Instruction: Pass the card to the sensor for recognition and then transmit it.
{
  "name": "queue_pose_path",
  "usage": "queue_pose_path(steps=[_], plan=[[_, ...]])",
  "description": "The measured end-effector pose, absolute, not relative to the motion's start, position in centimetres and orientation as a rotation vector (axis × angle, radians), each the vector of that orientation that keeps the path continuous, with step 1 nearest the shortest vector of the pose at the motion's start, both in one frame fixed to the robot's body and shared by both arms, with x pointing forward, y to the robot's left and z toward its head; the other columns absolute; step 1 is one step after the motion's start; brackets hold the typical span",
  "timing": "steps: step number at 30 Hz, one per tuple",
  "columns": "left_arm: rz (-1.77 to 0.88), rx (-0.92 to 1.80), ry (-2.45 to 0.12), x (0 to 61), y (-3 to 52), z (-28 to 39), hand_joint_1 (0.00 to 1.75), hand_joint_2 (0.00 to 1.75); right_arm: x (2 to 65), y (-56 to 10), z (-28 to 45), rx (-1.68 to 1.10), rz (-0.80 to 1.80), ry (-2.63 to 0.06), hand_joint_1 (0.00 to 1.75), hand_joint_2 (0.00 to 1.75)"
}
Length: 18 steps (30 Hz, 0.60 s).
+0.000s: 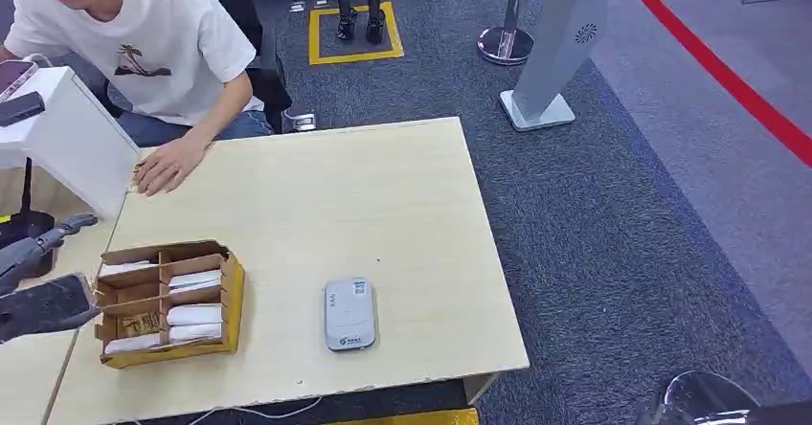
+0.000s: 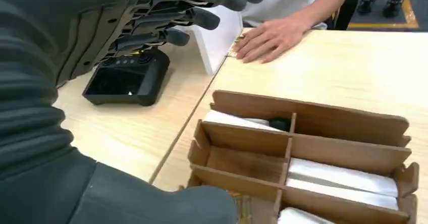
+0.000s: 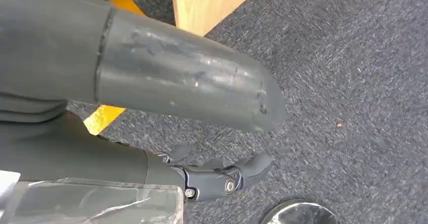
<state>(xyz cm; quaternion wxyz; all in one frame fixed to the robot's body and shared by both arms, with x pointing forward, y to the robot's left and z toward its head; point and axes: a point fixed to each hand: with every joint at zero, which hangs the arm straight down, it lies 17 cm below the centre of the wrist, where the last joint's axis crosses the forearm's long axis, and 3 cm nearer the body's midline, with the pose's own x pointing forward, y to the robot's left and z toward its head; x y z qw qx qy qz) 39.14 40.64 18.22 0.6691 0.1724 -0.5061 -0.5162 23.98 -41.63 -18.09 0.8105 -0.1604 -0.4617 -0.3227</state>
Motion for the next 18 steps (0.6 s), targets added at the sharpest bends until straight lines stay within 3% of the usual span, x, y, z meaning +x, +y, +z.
queue_pose_path(steps=[9, 18], plan=[[-1.13, 0.337, -1.068, 36.1, 41.9, 15.8, 0.0, 1.75, 24.7, -41.0, -18.0, -0.325, -0.674, -0.989, 0.0, 0.0], [-1.133, 0.481, -1.11, 33.8, 41.7, 13.2, 0.0, 1.75, 24.0, -41.1, -18.3, -0.329, -0.701, -0.978, 0.0, 0.0]])
